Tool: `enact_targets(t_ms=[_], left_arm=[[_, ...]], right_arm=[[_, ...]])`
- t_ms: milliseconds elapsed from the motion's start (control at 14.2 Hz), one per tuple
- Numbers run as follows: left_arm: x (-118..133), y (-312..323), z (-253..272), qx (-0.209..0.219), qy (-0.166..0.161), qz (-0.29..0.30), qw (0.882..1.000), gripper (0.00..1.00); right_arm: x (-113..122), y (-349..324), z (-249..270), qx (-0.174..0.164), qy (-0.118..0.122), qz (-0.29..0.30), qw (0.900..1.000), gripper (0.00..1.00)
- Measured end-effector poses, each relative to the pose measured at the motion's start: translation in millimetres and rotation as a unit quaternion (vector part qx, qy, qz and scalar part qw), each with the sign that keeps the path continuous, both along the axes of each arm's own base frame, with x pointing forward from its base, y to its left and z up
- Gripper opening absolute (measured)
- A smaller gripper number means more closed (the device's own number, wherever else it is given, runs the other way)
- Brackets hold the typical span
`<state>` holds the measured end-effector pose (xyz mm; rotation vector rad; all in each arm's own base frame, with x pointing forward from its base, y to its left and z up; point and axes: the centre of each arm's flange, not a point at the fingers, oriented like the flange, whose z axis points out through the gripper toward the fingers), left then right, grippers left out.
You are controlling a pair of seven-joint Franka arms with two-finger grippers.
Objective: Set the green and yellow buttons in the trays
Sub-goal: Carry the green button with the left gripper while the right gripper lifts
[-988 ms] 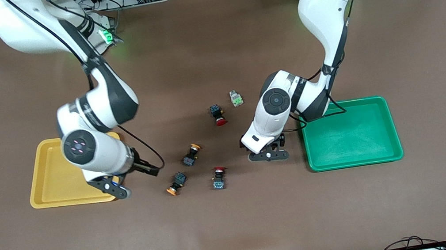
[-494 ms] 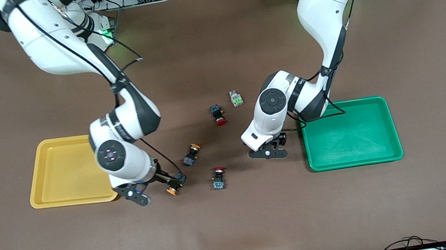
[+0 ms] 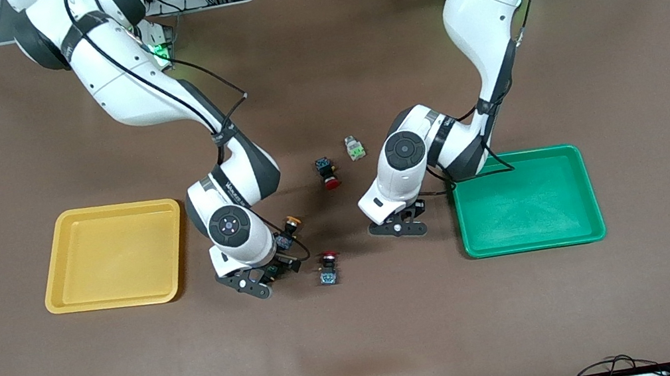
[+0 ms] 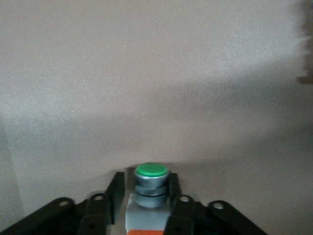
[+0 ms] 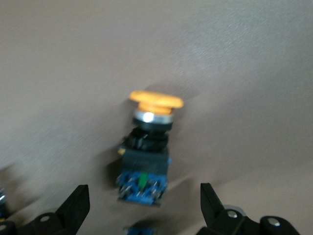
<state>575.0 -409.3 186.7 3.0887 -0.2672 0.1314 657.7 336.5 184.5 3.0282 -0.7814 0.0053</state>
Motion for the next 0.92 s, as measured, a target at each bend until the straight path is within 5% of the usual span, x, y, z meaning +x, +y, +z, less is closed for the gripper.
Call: enact_targets(t_ms=[71, 353, 776, 917], left_arm=[[4, 4, 4, 0.000, -0.002, 0.004, 1.000, 0.30], [30, 38, 49, 0.011, 0.001, 0.033, 0.999, 0.30], [76, 170, 91, 0.048, 0.036, 0.031, 0.998, 0.30], [78, 201, 65, 0.052, 0.053, 0.040, 0.996, 0.30]], right_arm=[[3, -4, -3, -0.001, -0.003, -0.003, 1.000, 1.00], [15, -23, -9, 0.002, -0.014, -0.016, 1.000, 1.00], [20, -22, -1, 0.006, -0.023, -0.017, 1.000, 0.39], [26, -34, 5, 0.001, -0.016, -0.017, 1.000, 0.40]])
